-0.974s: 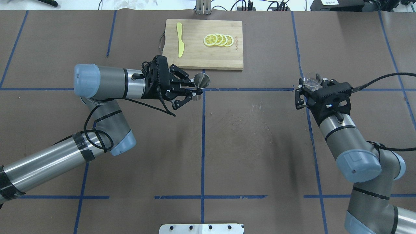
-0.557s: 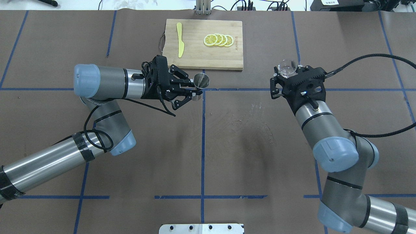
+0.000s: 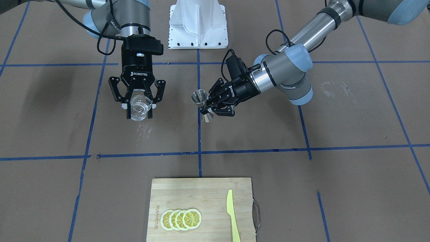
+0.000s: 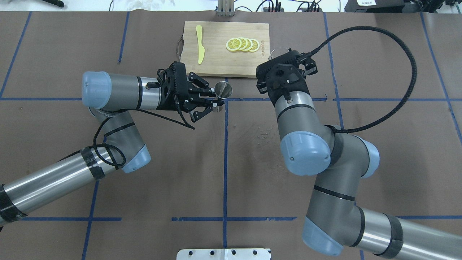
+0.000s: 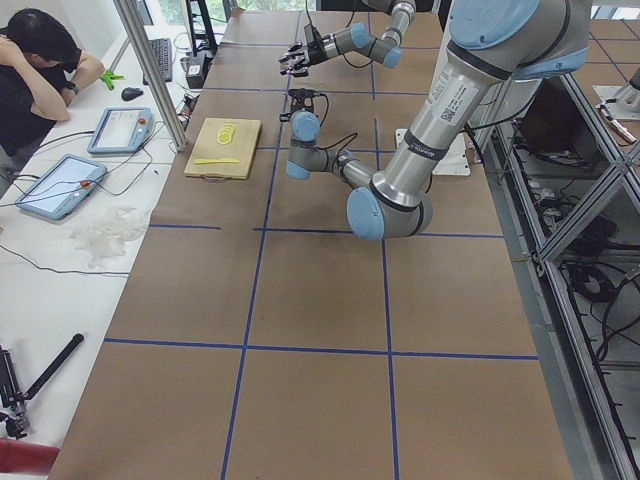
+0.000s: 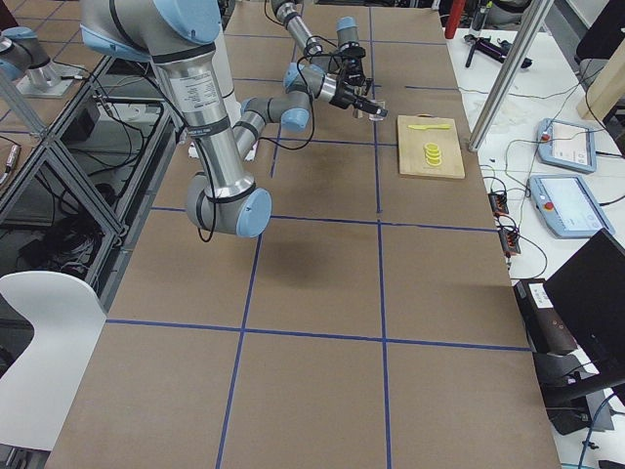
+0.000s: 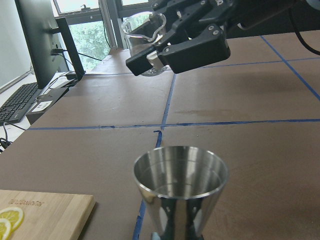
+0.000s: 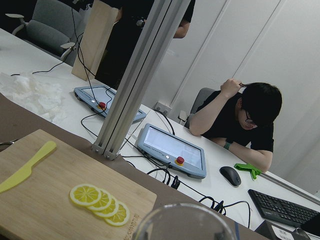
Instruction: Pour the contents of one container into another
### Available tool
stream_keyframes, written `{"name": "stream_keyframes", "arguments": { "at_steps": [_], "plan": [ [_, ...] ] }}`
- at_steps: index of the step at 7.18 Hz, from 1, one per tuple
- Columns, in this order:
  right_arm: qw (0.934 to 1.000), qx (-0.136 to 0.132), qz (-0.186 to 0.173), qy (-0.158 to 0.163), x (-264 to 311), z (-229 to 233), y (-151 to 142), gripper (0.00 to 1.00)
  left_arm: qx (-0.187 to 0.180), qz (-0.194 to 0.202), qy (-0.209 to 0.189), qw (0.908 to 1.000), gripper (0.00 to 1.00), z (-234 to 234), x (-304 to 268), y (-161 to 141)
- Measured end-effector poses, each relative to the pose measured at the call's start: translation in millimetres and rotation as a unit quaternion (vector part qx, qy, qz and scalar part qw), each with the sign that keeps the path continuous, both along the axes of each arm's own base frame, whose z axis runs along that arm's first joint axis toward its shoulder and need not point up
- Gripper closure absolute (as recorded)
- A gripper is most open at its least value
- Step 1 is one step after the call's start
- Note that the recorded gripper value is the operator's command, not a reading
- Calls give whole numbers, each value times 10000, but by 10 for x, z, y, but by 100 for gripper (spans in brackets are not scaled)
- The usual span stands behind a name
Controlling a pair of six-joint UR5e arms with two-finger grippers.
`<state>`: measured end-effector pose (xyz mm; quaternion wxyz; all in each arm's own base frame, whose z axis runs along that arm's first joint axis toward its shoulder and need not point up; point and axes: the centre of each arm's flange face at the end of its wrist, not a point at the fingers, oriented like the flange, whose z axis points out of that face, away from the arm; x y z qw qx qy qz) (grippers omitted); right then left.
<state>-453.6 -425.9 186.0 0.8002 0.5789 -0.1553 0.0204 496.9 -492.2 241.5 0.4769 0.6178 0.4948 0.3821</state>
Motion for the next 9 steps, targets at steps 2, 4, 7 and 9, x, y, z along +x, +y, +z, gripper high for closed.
{"name": "stream_keyframes", "arguments": {
  "at_steps": [2,4,7,9],
  "plan": [
    [9996,3,40,273,-172,-228,118,100,-42,2,-31,10000,100,27,8,-7],
    [9994,37,22,356,-268,-279,226,100,-163,27,-38,9999,100,46,18,-14],
    [9967,-30,7,814,-430,-501,335,100,-209,43,-42,9998,100,54,28,-11],
    [9941,-40,34,1087,-594,-525,358,100,-211,44,-43,9998,100,55,30,-10]
  ]
}}
